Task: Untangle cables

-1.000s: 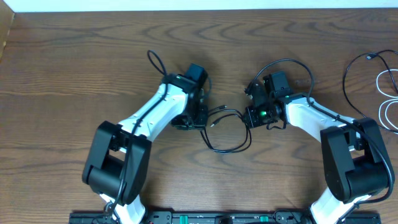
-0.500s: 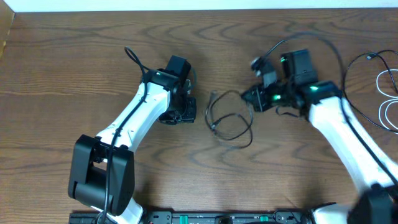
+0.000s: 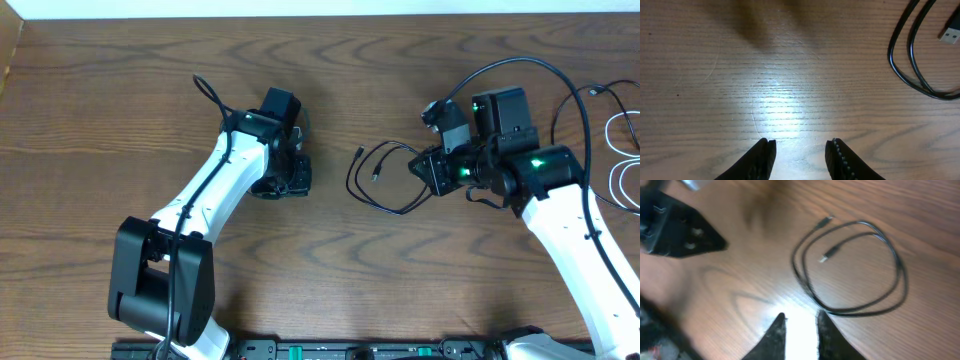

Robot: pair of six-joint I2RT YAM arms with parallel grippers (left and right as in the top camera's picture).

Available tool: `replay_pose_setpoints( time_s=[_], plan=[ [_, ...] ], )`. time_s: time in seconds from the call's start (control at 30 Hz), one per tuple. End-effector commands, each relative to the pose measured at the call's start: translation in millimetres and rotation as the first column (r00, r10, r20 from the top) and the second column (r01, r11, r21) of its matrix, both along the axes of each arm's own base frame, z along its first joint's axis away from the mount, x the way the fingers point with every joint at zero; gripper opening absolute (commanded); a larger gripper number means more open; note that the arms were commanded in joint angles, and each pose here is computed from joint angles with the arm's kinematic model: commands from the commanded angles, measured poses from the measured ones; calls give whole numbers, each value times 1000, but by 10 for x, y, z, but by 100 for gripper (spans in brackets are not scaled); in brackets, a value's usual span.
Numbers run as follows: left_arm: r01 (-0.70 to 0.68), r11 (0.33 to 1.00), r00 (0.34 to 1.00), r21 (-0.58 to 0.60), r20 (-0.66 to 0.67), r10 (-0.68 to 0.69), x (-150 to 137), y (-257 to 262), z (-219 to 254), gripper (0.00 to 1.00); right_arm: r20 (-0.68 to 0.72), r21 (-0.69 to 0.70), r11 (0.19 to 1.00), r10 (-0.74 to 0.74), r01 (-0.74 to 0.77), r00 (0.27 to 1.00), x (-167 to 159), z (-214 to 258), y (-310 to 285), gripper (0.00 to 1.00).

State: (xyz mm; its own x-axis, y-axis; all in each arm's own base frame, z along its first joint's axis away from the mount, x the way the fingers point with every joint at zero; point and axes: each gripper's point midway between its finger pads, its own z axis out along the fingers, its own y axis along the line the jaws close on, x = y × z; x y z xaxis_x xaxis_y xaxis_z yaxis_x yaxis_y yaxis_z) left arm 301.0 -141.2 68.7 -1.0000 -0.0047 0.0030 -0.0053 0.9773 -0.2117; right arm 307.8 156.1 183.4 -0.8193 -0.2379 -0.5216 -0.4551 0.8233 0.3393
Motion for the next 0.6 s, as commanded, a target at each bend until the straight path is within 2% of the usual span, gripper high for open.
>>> replay_pose_setpoints(
  time_s=[0.0, 0.07, 0.13, 0.27, 0.4, 0.57],
  plan=[
    [14, 1000, 1000, -26, 2, -14, -24, -21, 41, 38, -18, -130, 990, -58, 55, 998, 79, -228, -191, 20],
    [16, 998, 1000, -53, 1, -16, -22, -69, 53, 42, -51, -136, 989, -72, 64, 996, 90, -324, -191, 29],
    [23, 996, 999, -90, 34, -20, 56, -147, 75, 52, -128, -148, 985, -106, 86, 986, 121, -556, -183, 36],
    [25, 996, 999, -91, 42, -21, 73, -153, 77, 55, -219, -188, 977, -144, 103, 965, 142, -881, -204, 37],
    [24, 996, 999, -87, 32, -21, 50, -144, 72, 55, -303, -263, 949, -252, 174, 919, 142, -1216, -300, 38],
    [24, 996, 999, -87, 31, -21, 47, -143, 72, 55, -340, -337, 909, -361, 246, 869, 165, -1487, -404, 39]
  ],
)
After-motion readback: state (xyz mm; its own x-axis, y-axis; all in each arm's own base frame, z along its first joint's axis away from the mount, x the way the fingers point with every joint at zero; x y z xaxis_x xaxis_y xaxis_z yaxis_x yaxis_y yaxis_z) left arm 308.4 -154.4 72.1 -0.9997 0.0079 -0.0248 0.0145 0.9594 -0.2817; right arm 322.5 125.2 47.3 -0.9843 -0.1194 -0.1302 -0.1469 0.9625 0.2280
